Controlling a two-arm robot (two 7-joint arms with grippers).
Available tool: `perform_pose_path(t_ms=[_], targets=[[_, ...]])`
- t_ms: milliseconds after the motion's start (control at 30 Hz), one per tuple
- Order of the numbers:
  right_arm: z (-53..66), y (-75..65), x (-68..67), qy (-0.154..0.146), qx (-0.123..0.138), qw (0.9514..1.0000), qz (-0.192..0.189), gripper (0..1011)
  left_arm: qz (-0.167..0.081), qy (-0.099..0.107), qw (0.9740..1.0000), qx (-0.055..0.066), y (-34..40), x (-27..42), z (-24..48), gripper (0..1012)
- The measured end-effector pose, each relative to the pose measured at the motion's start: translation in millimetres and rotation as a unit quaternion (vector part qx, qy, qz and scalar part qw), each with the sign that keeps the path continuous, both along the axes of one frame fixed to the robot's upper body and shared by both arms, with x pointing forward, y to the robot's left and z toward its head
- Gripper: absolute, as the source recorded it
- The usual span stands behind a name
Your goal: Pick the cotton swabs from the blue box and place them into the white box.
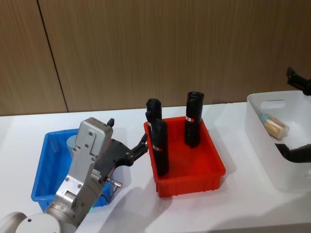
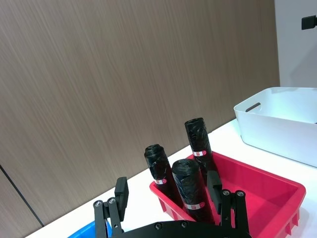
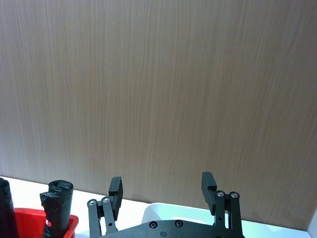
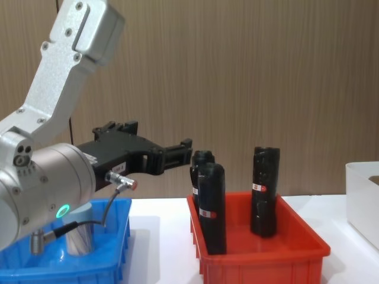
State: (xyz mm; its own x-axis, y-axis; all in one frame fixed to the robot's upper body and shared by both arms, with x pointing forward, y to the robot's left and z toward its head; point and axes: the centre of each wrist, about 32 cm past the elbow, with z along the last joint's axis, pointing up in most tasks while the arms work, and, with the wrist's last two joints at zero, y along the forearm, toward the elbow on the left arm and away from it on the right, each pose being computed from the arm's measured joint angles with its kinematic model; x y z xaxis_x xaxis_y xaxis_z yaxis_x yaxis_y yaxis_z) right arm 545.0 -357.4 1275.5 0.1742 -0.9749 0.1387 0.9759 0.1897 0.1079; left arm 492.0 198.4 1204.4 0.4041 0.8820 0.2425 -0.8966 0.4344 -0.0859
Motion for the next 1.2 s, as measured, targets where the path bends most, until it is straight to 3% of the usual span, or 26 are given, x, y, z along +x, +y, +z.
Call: perform_pose_path(t_ms=[1200], targets=[[0.0, 0.0, 0.0, 0.000, 0.000, 1.0000, 0.000, 1002, 0.000, 0.000, 1.0000, 0.000, 0.0, 0.0, 0.0, 1004]])
